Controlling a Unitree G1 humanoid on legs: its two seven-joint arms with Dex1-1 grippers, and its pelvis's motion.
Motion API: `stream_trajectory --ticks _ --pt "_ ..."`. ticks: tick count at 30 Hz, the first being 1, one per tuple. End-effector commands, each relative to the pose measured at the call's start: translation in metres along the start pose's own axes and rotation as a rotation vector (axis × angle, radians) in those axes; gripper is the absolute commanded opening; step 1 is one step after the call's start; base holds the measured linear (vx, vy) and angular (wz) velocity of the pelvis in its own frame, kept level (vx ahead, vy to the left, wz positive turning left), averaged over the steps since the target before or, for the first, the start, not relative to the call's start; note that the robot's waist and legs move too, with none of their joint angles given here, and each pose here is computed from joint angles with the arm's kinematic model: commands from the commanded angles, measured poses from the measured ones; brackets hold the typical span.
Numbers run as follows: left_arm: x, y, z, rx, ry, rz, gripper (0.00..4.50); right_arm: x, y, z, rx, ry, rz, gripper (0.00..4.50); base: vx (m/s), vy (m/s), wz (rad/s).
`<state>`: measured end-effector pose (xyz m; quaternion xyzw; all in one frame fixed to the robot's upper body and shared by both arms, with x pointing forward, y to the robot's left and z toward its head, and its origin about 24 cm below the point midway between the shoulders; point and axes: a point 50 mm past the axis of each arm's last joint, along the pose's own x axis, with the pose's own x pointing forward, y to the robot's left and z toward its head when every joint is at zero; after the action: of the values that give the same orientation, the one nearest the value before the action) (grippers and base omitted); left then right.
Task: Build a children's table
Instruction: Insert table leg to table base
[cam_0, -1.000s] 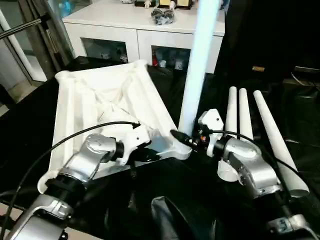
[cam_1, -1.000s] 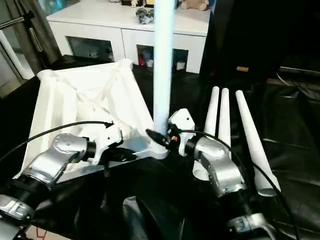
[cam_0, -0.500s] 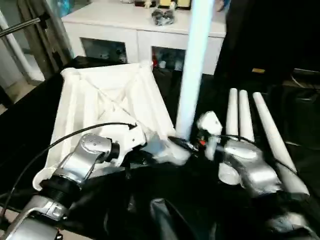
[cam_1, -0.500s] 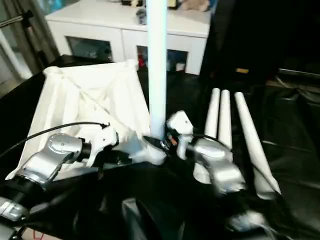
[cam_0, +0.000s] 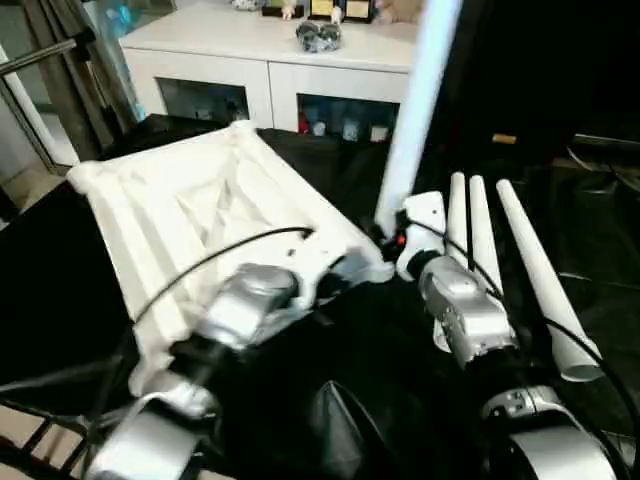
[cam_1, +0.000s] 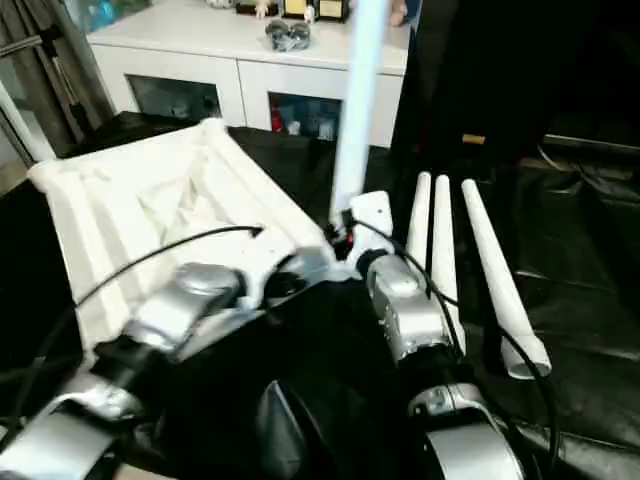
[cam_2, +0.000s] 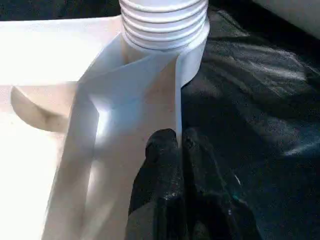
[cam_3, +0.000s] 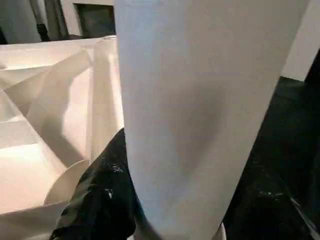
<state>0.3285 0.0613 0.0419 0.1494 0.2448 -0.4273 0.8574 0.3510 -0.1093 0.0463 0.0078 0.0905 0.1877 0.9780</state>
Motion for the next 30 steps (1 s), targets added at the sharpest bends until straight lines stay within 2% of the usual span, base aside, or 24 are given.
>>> stream_trajectory --ticks 1,13,14,16,19,21,26,30 --pt "-0.001 0.0 0.027 0.043 -0.089 0.024 0.0 -0.015 0.015 -0.071 0.088 0.314 0.017 1.88 0.0 0.0 0.0" --pt "-0.001 0.0 0.027 0.05 -0.072 0.038 0.0 -0.011 0.02 -0.069 0.041 0.314 0.046 1.88 0.0 0.0 0.0" --pt "-0.001 0.0 0.028 0.056 -0.076 0.038 0.0 -0.01 0.02 -0.067 0.045 0.306 0.052 2.23 0.0 0.0 0.0" --pt "-0.001 0.001 0.028 0.06 -0.084 0.042 0.0 -0.009 0.02 -0.064 0.052 0.291 0.056 2.61 0.0 0.0 0.0" --pt "-0.002 -0.001 0.029 0.062 -0.093 0.018 0.0 -0.008 0.02 -0.059 0.051 0.27 0.065 2.68 0.0 0.0 0.0" --pt "-0.002 -0.003 0.029 0.067 -0.096 0.006 0.0 -0.007 0.019 -0.057 0.053 0.257 0.07 3.05 0.0 0.0 0.0" --pt "-0.003 -0.005 0.029 0.079 -0.102 -0.014 0.0 -0.006 0.017 -0.049 0.064 0.219 0.099 3.37 0.0 0.0 0.0" --pt "-0.005 -0.005 0.029 0.091 -0.106 -0.026 0.0 -0.006 0.016 -0.044 0.056 0.197 0.129 3.8 0.0 0.0 0.0"
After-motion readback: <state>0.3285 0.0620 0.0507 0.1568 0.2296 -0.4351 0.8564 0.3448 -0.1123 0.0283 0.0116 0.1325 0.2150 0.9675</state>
